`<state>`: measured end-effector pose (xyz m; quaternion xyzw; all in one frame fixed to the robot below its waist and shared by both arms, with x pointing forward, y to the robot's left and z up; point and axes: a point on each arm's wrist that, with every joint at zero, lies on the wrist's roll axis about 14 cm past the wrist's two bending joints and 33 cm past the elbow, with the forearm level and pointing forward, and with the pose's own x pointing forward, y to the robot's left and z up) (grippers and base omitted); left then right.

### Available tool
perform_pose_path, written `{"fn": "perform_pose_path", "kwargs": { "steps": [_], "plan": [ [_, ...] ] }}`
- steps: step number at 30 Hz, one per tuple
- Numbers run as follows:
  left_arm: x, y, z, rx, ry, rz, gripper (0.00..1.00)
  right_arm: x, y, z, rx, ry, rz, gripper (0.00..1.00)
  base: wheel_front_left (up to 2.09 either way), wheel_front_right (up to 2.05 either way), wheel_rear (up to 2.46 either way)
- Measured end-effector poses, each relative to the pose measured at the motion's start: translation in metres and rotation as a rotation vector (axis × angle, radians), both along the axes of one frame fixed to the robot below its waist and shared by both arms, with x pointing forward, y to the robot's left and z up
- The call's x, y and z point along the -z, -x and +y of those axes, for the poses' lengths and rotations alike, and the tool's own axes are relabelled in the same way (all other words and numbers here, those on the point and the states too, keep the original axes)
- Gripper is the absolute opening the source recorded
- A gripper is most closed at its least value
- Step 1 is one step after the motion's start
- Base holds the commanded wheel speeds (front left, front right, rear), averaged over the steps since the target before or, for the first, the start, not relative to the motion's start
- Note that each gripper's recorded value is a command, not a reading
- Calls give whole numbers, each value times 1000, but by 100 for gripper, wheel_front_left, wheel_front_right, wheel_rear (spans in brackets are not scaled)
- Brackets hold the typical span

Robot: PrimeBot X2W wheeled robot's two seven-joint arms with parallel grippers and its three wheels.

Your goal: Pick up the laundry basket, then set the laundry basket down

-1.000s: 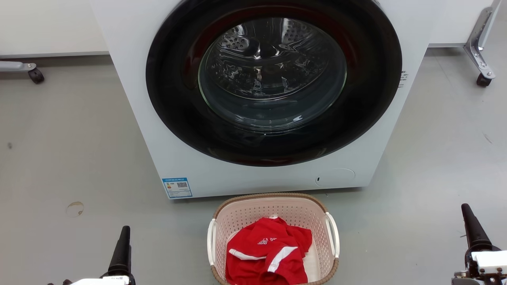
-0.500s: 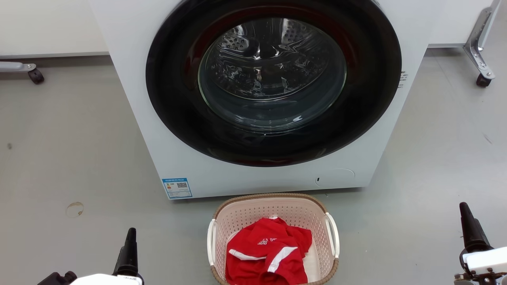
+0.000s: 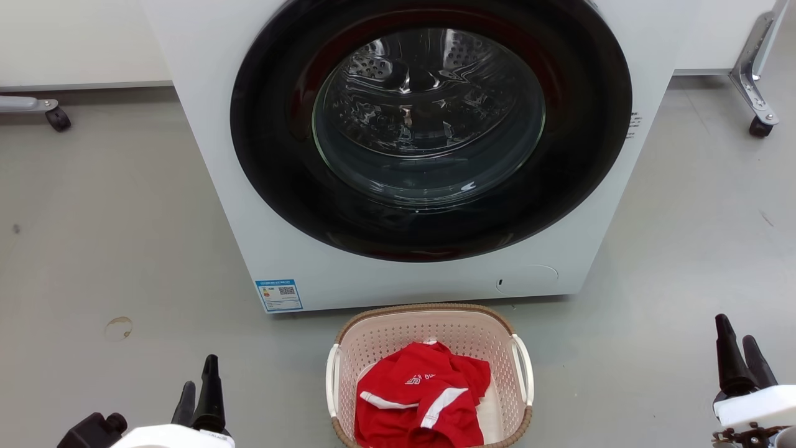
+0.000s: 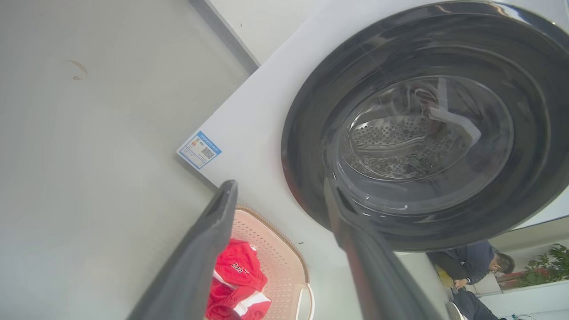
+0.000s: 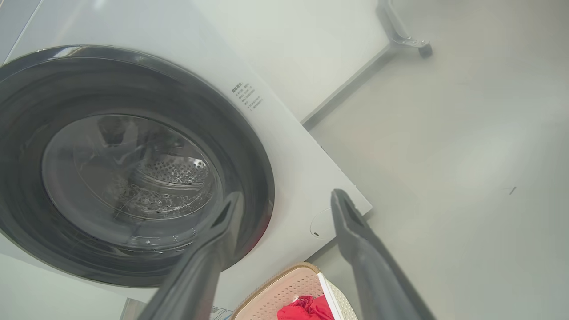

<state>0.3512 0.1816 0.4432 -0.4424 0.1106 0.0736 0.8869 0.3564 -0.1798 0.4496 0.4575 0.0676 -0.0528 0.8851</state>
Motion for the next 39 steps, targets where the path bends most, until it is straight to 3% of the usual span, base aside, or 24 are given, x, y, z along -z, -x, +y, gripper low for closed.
{"fn": "perform_pose_path", "kwargs": {
  "steps": [39],
  "plan": [
    [-17,3,1,50,-450,-56,100,-24,-10,10,-90,424,-111,100,0,0,0]
  ]
}}
